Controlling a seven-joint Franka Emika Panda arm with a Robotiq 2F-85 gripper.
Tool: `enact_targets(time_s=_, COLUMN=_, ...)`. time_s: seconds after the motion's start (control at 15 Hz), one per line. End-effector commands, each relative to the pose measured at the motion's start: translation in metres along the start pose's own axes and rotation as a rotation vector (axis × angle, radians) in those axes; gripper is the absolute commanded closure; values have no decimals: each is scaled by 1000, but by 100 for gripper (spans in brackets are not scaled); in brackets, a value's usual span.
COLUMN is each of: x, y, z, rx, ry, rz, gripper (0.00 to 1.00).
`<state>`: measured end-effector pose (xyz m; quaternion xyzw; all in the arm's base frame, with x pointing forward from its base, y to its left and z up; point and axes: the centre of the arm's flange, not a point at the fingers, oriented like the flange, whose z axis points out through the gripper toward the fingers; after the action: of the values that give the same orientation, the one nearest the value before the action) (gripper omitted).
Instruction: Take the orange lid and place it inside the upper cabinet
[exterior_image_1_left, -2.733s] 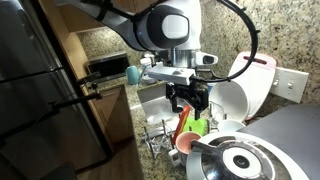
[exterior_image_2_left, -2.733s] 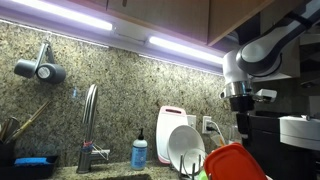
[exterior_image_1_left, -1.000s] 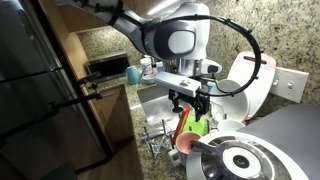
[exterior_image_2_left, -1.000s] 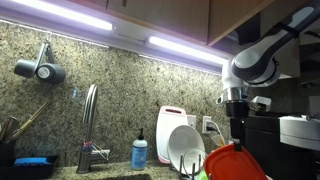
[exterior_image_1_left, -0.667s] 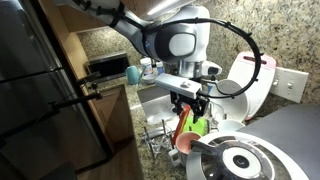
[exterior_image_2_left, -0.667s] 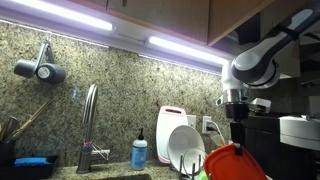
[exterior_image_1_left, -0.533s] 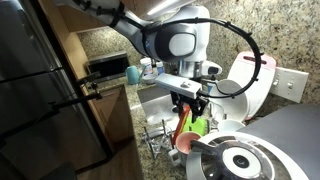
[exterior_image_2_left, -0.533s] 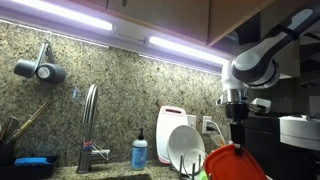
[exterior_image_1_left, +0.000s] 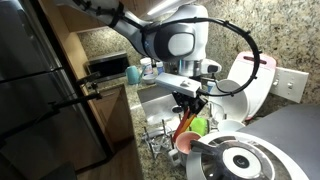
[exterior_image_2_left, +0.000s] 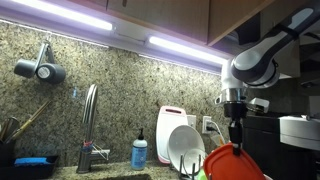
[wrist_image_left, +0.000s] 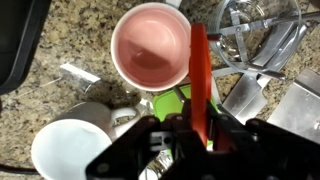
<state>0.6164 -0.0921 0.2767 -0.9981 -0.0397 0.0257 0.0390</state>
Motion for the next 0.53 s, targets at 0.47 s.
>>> enact_targets(time_s=0.47, x=1, y=-2, z=-28, rx=-8, ry=53, rz=73, gripper=86)
